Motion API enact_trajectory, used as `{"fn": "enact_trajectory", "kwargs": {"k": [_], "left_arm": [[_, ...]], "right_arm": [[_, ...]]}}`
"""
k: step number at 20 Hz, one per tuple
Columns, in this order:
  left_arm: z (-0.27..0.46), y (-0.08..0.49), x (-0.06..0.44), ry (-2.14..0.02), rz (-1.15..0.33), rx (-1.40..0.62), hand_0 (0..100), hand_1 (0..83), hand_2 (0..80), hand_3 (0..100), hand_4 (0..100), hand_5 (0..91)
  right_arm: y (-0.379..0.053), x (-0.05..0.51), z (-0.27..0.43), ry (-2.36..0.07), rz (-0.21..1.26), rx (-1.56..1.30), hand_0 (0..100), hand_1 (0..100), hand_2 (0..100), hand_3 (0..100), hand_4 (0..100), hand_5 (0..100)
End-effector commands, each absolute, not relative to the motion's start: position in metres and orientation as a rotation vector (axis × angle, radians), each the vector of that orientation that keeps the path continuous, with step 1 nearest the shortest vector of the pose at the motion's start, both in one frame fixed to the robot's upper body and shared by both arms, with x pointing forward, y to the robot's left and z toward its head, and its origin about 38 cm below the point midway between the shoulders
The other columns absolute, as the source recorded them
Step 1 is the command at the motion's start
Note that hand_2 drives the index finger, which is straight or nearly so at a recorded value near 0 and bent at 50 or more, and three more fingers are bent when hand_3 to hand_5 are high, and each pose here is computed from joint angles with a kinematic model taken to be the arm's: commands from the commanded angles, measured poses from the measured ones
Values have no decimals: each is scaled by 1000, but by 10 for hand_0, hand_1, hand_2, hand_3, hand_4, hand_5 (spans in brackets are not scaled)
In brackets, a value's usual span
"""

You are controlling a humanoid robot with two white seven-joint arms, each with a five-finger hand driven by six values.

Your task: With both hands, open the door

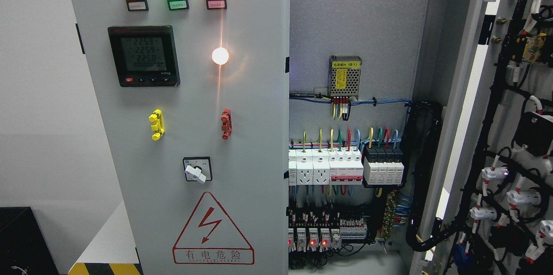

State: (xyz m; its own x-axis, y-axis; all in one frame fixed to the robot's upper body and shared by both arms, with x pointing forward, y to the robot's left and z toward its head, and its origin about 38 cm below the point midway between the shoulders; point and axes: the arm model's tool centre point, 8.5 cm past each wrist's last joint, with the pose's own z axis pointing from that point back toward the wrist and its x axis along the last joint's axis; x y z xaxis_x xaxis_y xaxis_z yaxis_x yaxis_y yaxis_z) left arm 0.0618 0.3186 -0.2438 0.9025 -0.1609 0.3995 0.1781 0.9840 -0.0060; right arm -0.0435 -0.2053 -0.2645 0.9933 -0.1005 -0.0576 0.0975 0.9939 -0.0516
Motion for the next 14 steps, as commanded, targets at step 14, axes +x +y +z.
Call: {"fn": "enact_trajectory", "kwargs": {"k": [14], "left_arm": [[-259, 257, -32, -141, -323, -68, 0, 0, 0, 0, 0, 0]], "right_arm": [[-205, -44, -264, 61, -110, -48, 194, 0, 0, 0, 0, 0]]}}
